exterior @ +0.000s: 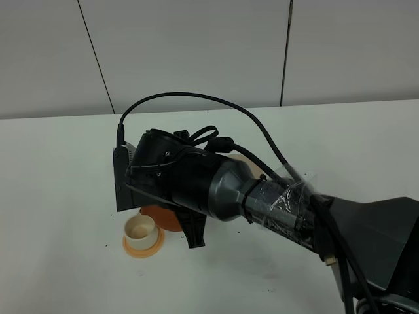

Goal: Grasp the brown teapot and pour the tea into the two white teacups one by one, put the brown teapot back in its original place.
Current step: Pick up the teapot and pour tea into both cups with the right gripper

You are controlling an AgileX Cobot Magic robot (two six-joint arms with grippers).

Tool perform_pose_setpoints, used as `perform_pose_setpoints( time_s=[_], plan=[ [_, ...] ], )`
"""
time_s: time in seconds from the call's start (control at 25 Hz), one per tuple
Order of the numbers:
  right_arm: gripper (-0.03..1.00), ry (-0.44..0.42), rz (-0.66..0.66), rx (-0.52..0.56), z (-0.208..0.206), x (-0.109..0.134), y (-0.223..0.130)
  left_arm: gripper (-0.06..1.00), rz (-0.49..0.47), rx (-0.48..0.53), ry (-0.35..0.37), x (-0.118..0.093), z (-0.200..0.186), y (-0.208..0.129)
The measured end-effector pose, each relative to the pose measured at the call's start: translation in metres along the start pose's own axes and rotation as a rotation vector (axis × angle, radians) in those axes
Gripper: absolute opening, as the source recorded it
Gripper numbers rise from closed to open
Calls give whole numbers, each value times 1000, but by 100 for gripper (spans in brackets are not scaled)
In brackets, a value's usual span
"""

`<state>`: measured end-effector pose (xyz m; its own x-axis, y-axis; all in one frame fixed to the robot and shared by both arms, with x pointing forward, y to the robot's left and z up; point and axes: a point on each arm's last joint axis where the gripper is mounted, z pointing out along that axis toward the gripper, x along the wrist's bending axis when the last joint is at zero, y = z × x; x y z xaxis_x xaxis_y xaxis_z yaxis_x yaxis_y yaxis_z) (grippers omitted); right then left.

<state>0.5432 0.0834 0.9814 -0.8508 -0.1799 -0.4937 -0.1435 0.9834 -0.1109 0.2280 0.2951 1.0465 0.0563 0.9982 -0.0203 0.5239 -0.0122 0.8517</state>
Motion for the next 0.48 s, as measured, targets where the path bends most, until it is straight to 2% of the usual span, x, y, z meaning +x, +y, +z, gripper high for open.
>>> perform_pose_setpoints(
  time_s=[0.48],
  plan=[
    [9, -33, -23, 24, -5, 4, 5, 24, 0, 0, 0, 0, 0, 0]
  ],
)
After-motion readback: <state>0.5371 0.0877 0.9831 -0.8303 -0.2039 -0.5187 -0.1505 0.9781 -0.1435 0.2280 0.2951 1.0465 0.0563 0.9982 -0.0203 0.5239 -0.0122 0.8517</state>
